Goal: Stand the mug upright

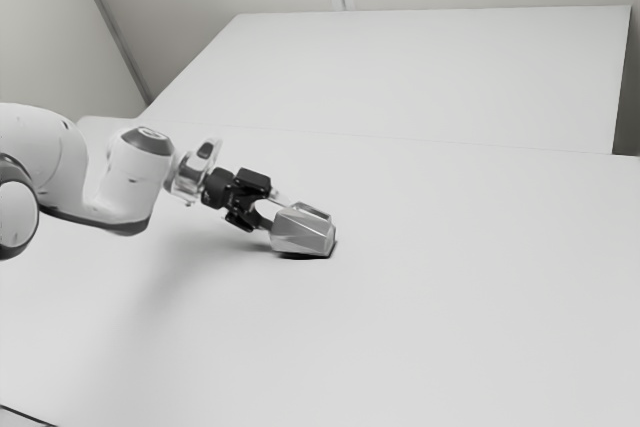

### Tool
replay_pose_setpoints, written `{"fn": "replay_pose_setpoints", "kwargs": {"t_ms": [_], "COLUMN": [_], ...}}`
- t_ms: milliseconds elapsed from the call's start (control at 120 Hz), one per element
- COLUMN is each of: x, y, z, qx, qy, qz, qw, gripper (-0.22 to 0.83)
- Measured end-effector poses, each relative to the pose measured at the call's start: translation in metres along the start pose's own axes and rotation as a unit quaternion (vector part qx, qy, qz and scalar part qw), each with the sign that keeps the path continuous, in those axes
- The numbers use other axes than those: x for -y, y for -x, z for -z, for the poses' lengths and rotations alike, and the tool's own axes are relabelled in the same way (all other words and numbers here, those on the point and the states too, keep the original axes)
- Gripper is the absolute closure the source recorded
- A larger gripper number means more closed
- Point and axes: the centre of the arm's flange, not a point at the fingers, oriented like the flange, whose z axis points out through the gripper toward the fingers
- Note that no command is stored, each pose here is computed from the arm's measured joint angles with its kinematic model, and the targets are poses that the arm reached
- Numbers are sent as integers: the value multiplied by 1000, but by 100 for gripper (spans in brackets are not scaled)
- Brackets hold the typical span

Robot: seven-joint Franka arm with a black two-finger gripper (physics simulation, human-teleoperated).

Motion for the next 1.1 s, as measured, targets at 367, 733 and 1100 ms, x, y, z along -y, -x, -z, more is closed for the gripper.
{"fn": "replay_pose_setpoints", "kwargs": {"t_ms": [367,733,1100], "x": [2,-33,-126], "y": [0,-5,-4], "z": [-18,-3,79], "qx": [-8,-19,96], "qy": [37,35,-244], "qz": [-40,-100,-217], "qw": [999,994,940], "gripper": [57,76,78]}}
